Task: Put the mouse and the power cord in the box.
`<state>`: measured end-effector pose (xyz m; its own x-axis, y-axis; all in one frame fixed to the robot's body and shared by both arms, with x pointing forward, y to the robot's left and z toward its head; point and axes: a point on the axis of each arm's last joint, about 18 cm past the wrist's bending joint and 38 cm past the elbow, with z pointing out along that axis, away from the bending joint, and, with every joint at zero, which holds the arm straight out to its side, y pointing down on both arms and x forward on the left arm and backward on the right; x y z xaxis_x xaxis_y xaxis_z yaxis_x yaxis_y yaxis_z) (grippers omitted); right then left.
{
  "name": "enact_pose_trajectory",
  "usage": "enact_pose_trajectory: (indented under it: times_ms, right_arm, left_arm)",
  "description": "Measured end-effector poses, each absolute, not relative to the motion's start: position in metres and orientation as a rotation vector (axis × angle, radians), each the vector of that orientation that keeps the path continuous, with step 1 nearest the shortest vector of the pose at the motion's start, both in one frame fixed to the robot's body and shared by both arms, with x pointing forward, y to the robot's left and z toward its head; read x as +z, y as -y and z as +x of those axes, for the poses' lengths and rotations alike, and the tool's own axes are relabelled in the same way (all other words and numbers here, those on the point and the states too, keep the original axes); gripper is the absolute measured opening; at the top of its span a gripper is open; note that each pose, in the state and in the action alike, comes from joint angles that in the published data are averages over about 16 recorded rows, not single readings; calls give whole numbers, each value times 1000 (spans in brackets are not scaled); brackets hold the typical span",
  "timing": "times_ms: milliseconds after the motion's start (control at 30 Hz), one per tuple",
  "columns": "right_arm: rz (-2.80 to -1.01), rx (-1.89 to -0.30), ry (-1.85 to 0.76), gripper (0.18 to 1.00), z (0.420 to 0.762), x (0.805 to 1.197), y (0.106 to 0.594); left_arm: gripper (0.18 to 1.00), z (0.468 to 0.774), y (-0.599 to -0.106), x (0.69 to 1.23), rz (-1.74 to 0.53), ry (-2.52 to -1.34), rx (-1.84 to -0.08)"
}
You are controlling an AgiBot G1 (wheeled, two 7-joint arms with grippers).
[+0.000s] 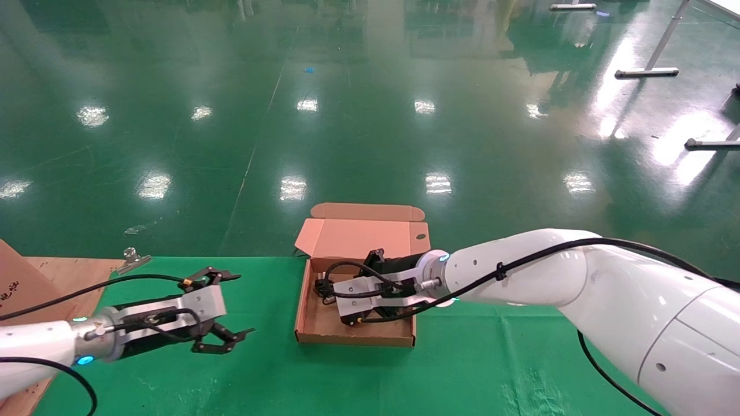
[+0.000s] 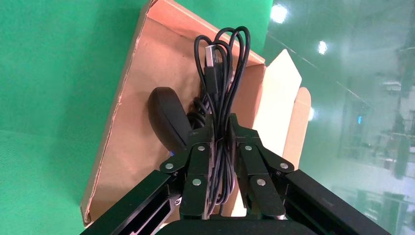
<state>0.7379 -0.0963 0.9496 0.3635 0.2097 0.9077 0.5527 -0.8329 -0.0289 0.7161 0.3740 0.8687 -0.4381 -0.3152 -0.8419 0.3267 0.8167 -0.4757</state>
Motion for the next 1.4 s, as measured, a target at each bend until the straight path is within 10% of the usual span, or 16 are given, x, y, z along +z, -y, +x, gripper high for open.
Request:
enact_pose_trajectory:
  times_ms: [400, 1400]
  right_arm:
    - [-2295, -1439, 650, 341, 736, 947, 97]
    - [-1941, -822, 182, 929, 653, 929, 169]
  left_arm:
    - [1001, 717, -369, 867, -9, -1887, -751]
    - [1001, 654, -338, 935, 0, -1729, -1333]
